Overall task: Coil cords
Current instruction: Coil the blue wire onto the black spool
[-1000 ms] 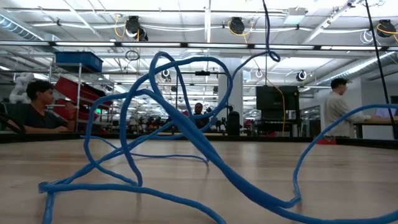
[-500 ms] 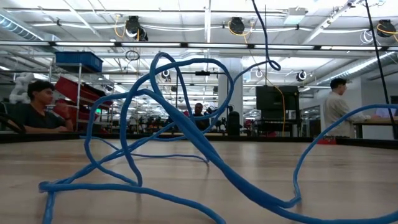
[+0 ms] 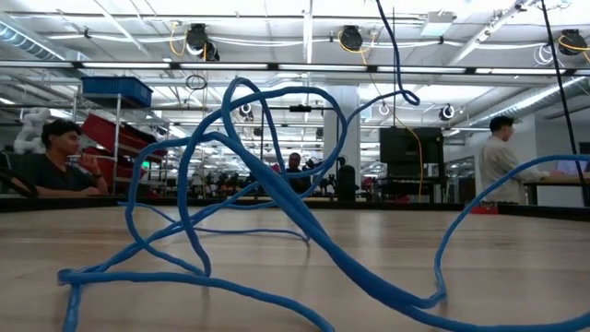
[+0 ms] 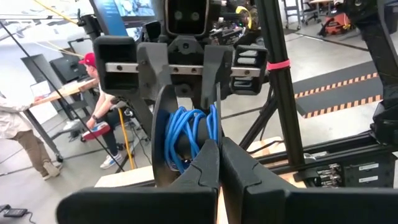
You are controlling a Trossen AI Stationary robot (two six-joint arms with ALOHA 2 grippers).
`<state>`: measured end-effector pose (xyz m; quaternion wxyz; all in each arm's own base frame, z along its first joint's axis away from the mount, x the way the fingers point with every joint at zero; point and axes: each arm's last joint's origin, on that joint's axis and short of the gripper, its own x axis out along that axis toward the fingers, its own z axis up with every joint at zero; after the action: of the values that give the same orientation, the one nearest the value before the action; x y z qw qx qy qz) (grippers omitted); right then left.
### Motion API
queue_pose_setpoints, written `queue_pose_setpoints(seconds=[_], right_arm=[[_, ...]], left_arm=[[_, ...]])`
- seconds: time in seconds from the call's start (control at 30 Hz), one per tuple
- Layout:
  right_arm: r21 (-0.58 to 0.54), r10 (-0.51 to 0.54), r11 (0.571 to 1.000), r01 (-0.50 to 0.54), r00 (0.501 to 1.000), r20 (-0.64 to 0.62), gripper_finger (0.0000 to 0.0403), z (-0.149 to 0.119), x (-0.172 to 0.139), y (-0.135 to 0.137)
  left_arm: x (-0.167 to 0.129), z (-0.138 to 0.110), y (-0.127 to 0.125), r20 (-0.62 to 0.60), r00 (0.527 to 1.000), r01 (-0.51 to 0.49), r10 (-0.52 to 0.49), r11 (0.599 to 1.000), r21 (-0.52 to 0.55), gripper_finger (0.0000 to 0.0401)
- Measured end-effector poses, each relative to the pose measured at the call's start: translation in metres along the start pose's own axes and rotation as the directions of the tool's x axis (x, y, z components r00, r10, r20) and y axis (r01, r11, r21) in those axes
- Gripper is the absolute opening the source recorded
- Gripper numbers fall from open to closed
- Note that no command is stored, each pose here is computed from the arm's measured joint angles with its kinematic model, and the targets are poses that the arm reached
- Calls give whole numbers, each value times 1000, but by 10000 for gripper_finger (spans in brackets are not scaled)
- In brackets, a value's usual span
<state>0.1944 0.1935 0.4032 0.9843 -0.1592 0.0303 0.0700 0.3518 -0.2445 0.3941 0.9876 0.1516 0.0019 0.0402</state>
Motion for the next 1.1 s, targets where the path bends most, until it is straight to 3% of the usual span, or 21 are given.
queue_pose_setpoints(seconds=[0.57,0.7,0.87,1.1], right_arm=[[-34,16,999,-17,1000,-9,114,-6,18,-3],[-38,15,999,-15,1000,-7,83,-6,18,-4],[-55,15,998,-15,1000,-6,15,-6,17,-4],[-55,12,998,-13,1000,-6,3,-6,17,-4]], left_arm=[[1,-2,0,-16,1000,3,-3,1000,23,1],[1,-3,0,-20,1000,3,-3,1000,26,1],[1,-3,0,-21,1000,5,-4,1000,27,1],[1,-3,0,-21,1000,5,-4,999,35,8]])
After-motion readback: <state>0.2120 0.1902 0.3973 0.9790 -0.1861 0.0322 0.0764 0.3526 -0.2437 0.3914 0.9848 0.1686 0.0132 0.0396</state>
